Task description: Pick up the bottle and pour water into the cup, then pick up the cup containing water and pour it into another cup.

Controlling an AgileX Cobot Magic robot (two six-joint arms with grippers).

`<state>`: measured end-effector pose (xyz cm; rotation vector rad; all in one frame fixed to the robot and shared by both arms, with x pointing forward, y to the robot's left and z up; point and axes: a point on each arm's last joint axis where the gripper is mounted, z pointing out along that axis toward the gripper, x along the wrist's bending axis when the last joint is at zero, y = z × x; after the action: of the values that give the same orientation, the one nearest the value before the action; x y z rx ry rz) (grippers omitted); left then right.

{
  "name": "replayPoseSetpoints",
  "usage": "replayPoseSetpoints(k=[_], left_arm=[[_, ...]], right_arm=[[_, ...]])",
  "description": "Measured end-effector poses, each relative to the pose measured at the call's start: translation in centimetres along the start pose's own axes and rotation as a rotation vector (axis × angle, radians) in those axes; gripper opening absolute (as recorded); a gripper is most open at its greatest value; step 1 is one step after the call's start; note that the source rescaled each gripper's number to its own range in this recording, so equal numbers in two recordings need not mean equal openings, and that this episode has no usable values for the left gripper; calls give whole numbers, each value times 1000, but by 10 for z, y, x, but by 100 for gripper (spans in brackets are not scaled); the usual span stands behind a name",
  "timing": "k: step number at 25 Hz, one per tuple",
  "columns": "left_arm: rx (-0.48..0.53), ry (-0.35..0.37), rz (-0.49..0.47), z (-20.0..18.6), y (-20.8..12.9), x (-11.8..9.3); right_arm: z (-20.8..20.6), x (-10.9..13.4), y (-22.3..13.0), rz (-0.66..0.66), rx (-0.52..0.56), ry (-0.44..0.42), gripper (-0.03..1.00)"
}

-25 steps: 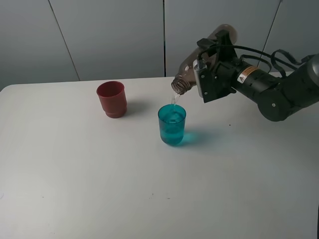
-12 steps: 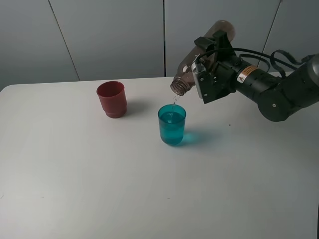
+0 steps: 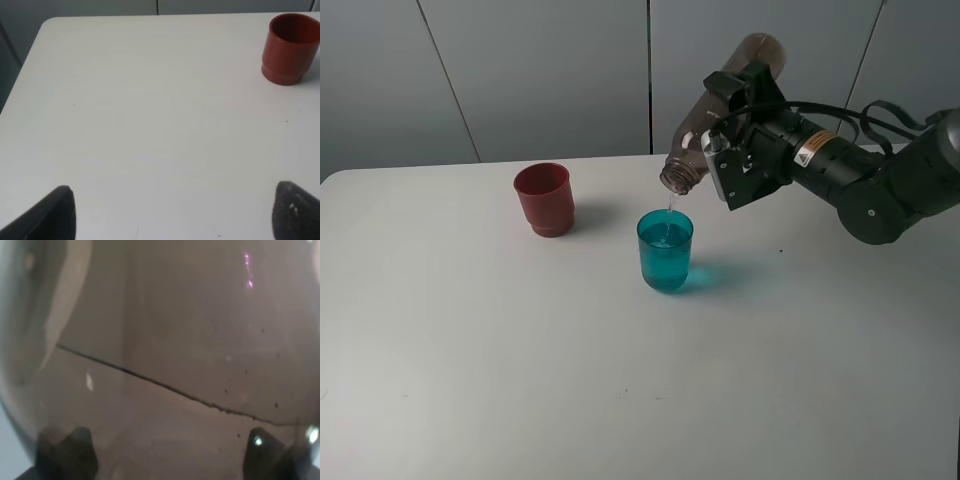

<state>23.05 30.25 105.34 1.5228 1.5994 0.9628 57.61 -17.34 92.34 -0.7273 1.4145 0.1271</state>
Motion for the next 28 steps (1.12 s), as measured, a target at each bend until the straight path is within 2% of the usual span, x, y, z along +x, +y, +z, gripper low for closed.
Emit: replayPoseSetpoints(k=[11, 15, 21, 25, 28], left_arm=[[0, 0, 0, 0, 0, 0], [0, 0, -2, 0, 0, 0], [0, 0, -2, 0, 0, 0], [0, 0, -2, 0, 0, 0], [0, 0, -2, 0, 0, 0]], right_arm=[[0, -1, 0, -14, -5, -3, 5], [0, -1, 0, 41, -5, -3, 5], [0, 1, 4, 219, -41, 17, 5], [-1, 2, 5, 473, -50, 44, 5], [-2, 4, 6, 734, -45, 59, 5]])
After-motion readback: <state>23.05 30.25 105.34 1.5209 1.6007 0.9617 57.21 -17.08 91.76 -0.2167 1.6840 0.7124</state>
